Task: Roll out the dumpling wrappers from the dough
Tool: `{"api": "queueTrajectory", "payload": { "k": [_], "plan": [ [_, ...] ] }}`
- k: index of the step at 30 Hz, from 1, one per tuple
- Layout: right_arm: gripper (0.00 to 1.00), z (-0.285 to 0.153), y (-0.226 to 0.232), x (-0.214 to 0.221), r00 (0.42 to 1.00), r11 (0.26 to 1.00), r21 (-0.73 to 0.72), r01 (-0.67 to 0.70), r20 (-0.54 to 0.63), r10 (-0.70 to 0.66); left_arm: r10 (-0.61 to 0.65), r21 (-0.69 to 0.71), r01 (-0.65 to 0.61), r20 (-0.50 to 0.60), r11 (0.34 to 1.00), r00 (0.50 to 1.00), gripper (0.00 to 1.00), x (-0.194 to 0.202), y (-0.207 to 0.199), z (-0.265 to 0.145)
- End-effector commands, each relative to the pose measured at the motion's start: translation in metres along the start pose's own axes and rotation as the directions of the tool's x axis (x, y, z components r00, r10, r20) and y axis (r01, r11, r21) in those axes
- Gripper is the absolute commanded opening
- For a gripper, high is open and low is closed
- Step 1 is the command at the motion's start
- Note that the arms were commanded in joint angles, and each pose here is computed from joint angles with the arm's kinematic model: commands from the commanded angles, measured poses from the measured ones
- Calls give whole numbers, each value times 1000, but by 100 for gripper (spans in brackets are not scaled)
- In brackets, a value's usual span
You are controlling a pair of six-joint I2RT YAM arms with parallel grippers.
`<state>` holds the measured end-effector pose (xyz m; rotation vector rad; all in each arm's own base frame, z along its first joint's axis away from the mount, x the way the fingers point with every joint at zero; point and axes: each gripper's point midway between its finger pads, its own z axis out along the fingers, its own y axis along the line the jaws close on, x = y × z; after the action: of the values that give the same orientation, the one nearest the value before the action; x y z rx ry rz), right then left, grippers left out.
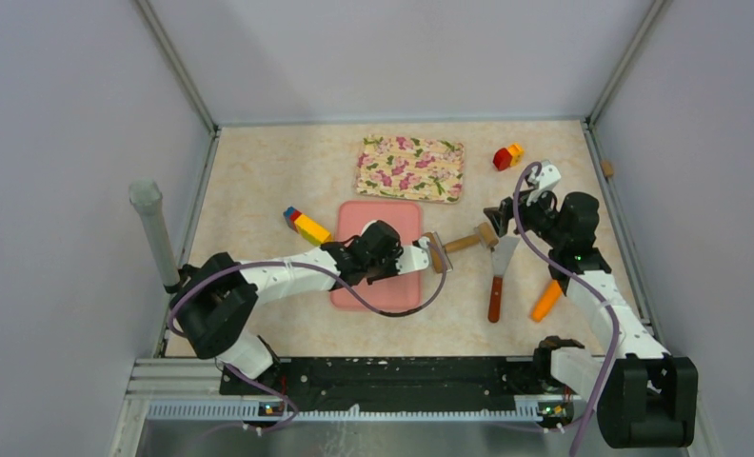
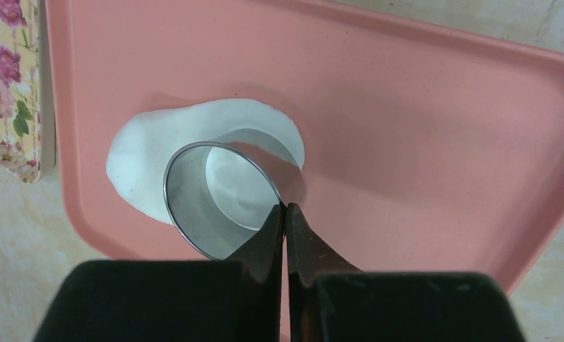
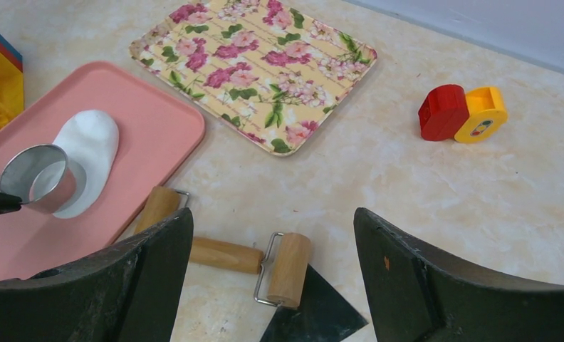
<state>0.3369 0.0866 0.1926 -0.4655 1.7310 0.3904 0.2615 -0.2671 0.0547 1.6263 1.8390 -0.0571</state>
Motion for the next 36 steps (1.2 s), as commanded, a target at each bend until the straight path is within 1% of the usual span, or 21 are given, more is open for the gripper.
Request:
{"api": "queueTrajectory", "payload": {
  "k": [1,4,18,31,36],
  "plan": [
    [81,-1,-1,-15,998,1000,-5,20,57,-20,8,-39,-5,80,999,997,0,-19,9,-10],
    [81,-1,-1,-15,998,1000,-7,20,57,-20,12,-55,-7,92,998,996,0,-23,14,-12],
    [81,-1,0,-14,998,1000,-8,17,56,-17,20,-48,-17,55,999,998,0,-16,11,4],
    [81,0,0,-14,998,1000,-11,15,56,-15,17,-60,-12,89,998,996,0,-27,15,1],
    [81,-1,0,-14,998,1000,-12,14,56,-13,23,-47,-20,73,999,997,0,-23,10,6]
  ]
}}
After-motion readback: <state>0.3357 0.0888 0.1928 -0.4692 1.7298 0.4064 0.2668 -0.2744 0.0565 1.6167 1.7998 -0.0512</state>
